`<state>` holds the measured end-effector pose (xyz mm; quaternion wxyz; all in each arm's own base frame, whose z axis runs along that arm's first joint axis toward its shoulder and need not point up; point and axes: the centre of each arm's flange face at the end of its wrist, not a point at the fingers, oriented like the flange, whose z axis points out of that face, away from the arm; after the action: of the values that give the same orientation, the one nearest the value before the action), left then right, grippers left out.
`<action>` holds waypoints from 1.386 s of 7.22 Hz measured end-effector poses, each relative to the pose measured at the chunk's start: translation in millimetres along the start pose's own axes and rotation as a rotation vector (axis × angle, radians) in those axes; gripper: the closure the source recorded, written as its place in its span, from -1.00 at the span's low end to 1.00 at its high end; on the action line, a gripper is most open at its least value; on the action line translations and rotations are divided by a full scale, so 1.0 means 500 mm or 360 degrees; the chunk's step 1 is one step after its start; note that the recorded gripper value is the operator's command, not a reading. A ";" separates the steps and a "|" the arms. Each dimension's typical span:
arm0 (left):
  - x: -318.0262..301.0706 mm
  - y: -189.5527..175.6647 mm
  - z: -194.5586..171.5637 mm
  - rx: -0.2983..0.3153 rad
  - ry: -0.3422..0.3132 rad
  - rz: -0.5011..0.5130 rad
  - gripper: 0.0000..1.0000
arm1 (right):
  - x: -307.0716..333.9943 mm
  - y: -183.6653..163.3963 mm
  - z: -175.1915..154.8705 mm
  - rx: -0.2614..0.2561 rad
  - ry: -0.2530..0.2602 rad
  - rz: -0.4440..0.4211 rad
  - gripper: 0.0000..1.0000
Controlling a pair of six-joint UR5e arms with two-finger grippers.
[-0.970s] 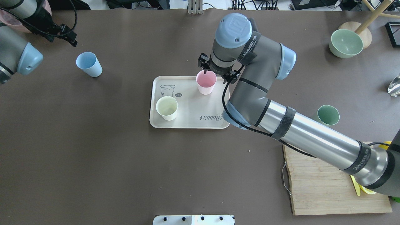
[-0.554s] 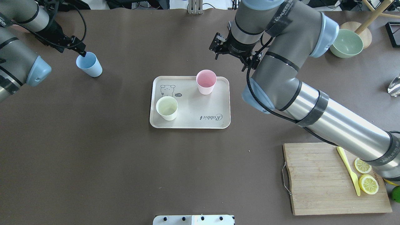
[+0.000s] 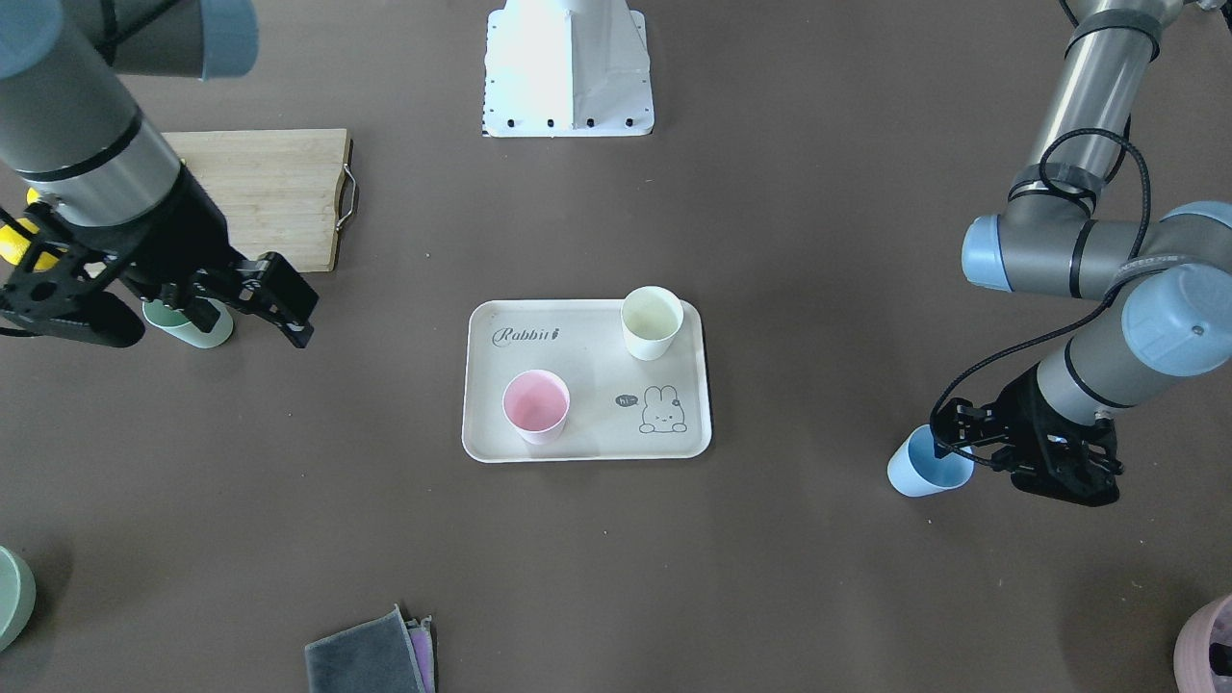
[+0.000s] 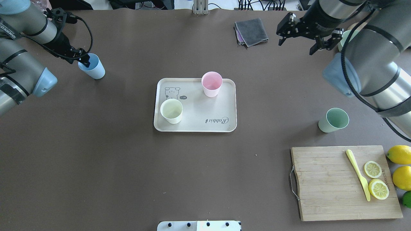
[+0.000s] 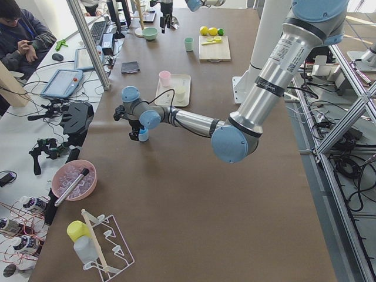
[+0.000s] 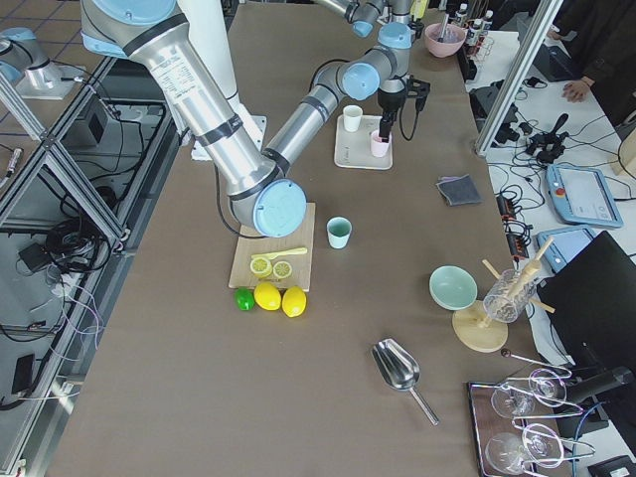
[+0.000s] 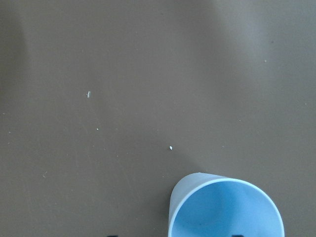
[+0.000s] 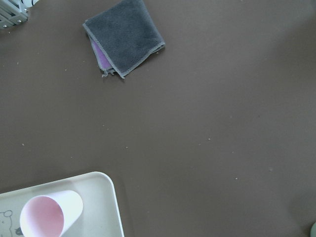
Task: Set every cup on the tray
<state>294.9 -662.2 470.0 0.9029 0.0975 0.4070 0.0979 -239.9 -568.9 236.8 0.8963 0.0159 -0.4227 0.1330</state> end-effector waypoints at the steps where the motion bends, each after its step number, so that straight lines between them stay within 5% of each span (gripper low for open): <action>1: 0.004 0.003 0.012 0.0000 -0.0023 0.0006 0.99 | 0.088 -0.024 -0.015 0.0004 0.0017 -0.0081 -1.00; 5: 0.094 -0.039 -0.030 0.0045 0.0011 -0.0013 1.00 | 0.388 -0.052 -0.010 -0.0068 0.0103 -0.0333 -1.00; 7: 0.260 -0.067 -0.085 0.0050 0.0077 -0.0126 1.00 | 0.502 -0.049 0.047 -0.0100 0.0143 -0.0385 -1.00; 10: 0.548 -0.018 -0.025 0.0005 0.0140 -0.0207 1.00 | 0.599 -0.080 0.140 -0.0081 0.0131 -0.0416 -1.00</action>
<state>464.2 -599.5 263.3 0.8885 0.0678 0.4518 0.0426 -100.8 -550.0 513.4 0.9227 0.0428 -0.3832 0.0048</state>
